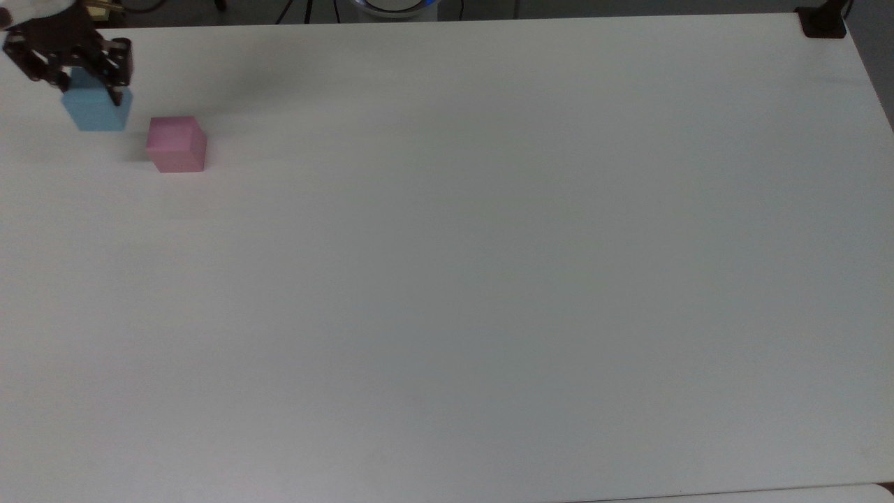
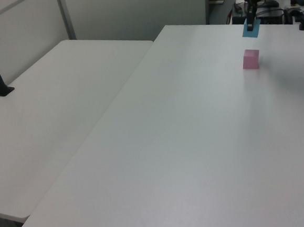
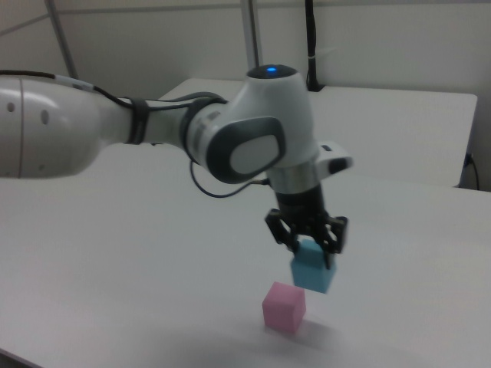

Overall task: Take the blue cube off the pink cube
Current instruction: 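Lower the light-blue cube onto the table beside the pink cube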

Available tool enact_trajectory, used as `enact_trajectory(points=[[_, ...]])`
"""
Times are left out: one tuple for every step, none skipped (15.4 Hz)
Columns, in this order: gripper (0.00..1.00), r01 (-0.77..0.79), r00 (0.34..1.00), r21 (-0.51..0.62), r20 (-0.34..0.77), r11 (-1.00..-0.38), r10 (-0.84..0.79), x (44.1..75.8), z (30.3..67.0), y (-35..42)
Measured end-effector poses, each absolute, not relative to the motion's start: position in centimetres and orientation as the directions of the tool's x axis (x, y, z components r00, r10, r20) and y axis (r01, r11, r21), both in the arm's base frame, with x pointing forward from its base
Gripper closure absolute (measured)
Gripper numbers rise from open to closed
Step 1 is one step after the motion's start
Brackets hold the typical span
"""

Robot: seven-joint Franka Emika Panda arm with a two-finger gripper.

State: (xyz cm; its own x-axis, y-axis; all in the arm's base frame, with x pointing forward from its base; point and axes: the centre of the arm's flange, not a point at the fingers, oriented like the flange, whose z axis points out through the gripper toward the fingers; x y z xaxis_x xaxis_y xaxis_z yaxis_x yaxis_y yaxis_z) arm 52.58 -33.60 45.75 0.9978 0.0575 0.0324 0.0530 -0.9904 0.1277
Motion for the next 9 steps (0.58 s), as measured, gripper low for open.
enact_trajectory(points=[[0.44, 0.051, 0.998, 0.134, 0.027, -0.99, 0.055, 52.5, 45.4, -35.2], [0.44, 0.045, 0.999, 0.137, 0.018, -0.99, 0.048, 52.5, 44.7, -36.7], [0.44, 0.043, 0.999, 0.138, 0.004, -0.99, 0.044, 52.6, 43.7, -38.1], [0.44, 0.046, 0.999, 0.136, -0.011, -0.99, 0.045, 52.7, 42.5, -39.3], [0.44, 0.05, 0.999, 0.134, -0.027, -0.99, 0.047, 52.7, 41.3, -40.5], [0.44, 0.053, 0.998, 0.131, -0.04, -0.99, 0.048, 52.7, 40.3, -41.5], [0.44, 0.051, 0.998, 0.127, -0.051, -0.991, 0.045, 52.6, 39.3, -42.5], [0.44, 0.052, 0.997, 0.119, -0.061, -0.992, 0.045, 52.5, 38.2, -43.3], [0.44, 0.053, 0.997, 0.115, -0.064, -0.992, 0.045, 52.6, 37.6, -43.6]])
